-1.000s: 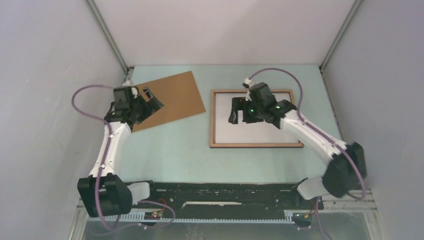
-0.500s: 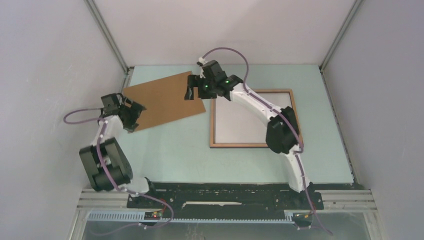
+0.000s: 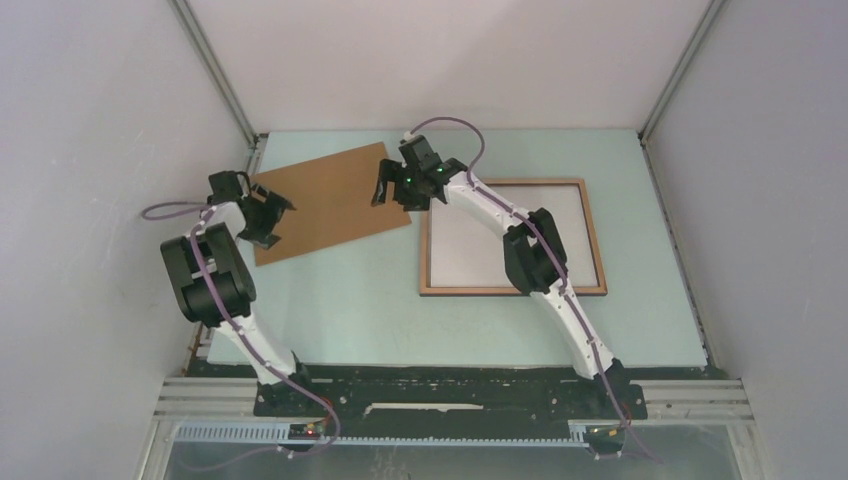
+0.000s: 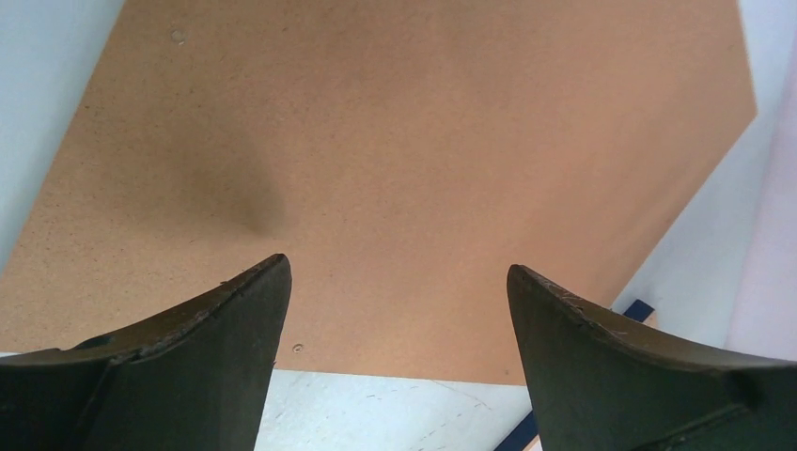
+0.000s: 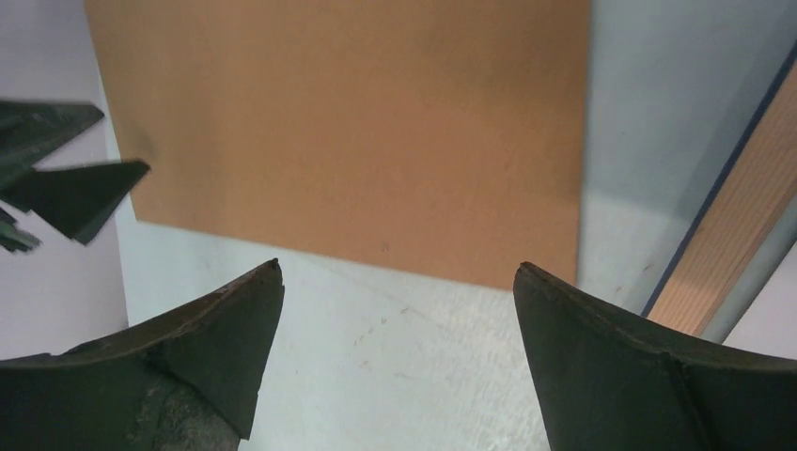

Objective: Put the photo into the frame

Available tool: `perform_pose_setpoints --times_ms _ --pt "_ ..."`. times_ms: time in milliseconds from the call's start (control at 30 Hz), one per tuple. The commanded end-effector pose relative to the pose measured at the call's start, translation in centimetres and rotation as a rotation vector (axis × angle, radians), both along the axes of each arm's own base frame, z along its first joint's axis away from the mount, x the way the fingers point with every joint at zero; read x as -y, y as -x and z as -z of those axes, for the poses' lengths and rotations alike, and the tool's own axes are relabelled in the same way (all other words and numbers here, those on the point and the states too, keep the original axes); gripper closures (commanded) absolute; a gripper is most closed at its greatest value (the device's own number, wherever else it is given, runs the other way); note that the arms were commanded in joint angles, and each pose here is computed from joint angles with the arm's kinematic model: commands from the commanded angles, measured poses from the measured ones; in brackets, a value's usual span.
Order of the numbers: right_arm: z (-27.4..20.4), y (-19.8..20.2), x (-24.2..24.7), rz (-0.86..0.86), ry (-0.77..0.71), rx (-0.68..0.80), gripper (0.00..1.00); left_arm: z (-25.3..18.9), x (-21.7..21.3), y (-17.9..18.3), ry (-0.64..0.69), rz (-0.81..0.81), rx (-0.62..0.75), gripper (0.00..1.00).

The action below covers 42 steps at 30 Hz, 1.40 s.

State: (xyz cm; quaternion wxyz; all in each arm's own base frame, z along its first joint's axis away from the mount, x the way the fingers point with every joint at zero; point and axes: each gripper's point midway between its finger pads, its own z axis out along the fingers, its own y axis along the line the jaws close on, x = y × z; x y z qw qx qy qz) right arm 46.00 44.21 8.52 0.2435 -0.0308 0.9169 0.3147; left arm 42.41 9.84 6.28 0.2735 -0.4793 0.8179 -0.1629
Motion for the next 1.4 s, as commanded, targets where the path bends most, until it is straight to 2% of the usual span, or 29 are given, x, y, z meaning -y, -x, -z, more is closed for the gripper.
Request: perform_pose_setpoints --times_ms 0,367,633,833,1133,1367 --pt "-1.7 -2.7 0.5 0.064 -0.009 0.05 0.01 -0.4 -0.9 -0.9 -0.009 -0.004 -0.008 0.08" --pt "2.8 -2.8 1.5 0.103 0.137 0.048 0.02 1.7 -0.5 -0.3 0.043 -0.043 -0.072 0.09" --pt "4.9 -1.9 1.0 0.09 0.144 0.0 0.03 2.4 -0.5 0.2 0.049 -0.051 -0.11 0.09" --pt "3.3 -0.3 -1.9 0.011 -0.049 -0.093 0.05 3.5 -0.1 0.7 0.075 -0.051 -0.146 0.09" --pt "-5.9 0.8 -3.7 -0.122 -0.468 -0.107 0.15 4.6 0.4 1.4 0.099 -0.04 -0.177 0.09" --pt "-11.9 3.6 -3.8 -0.227 -0.685 -0.144 0.23 4.9 2.0 2.0 0.162 -0.029 -0.163 0.09"
